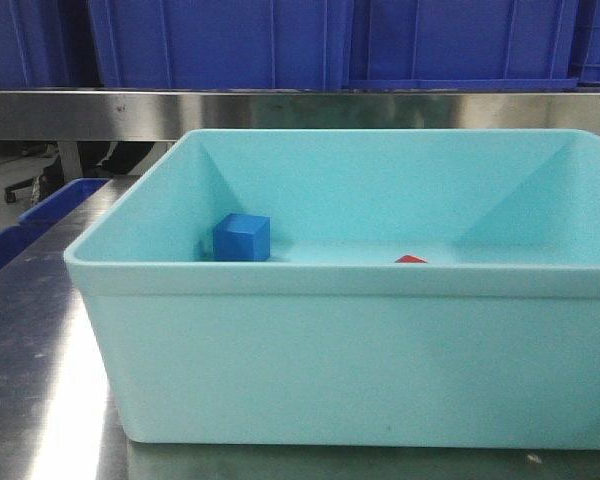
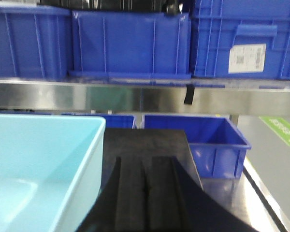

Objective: Pick red cube and place on left shelf

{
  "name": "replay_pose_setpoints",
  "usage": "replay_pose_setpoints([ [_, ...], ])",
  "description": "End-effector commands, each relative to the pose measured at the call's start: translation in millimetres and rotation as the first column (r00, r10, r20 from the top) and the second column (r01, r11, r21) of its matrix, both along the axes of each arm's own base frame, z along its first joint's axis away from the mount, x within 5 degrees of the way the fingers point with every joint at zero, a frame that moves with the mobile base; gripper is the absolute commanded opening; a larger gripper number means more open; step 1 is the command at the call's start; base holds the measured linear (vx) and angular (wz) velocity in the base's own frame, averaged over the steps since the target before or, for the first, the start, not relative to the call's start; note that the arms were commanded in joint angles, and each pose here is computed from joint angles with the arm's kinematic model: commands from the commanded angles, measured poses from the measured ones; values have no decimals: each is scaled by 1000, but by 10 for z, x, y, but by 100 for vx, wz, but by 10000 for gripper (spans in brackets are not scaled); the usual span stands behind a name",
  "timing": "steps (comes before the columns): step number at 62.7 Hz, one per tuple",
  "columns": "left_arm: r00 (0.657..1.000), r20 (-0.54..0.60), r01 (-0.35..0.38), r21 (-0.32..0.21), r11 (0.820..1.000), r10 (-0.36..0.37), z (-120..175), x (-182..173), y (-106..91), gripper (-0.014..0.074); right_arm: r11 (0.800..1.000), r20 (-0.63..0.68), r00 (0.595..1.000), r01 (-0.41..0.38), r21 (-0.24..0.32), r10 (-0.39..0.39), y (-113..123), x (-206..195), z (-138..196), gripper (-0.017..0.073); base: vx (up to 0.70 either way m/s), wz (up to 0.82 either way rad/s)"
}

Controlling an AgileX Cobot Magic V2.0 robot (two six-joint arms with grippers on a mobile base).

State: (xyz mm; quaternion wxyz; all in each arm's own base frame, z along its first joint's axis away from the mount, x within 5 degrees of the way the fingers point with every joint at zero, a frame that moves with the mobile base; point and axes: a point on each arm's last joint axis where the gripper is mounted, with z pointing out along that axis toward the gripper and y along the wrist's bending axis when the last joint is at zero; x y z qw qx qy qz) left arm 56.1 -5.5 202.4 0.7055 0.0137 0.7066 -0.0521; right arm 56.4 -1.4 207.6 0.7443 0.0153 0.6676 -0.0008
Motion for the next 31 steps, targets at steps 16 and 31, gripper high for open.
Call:
replay_pose_setpoints([
  [16, 997, 76, -2, -14, 1000, 3, 7, -2, 5, 101, 999, 61, 998, -5, -40, 8, 12, -127, 1183, 54, 0, 0],
  [31, 997, 76, -2, -14, 1000, 3, 7, -2, 5, 101, 979, -164, 965, -203, 18, 203, 164, 227, 1958, 54, 0, 0],
])
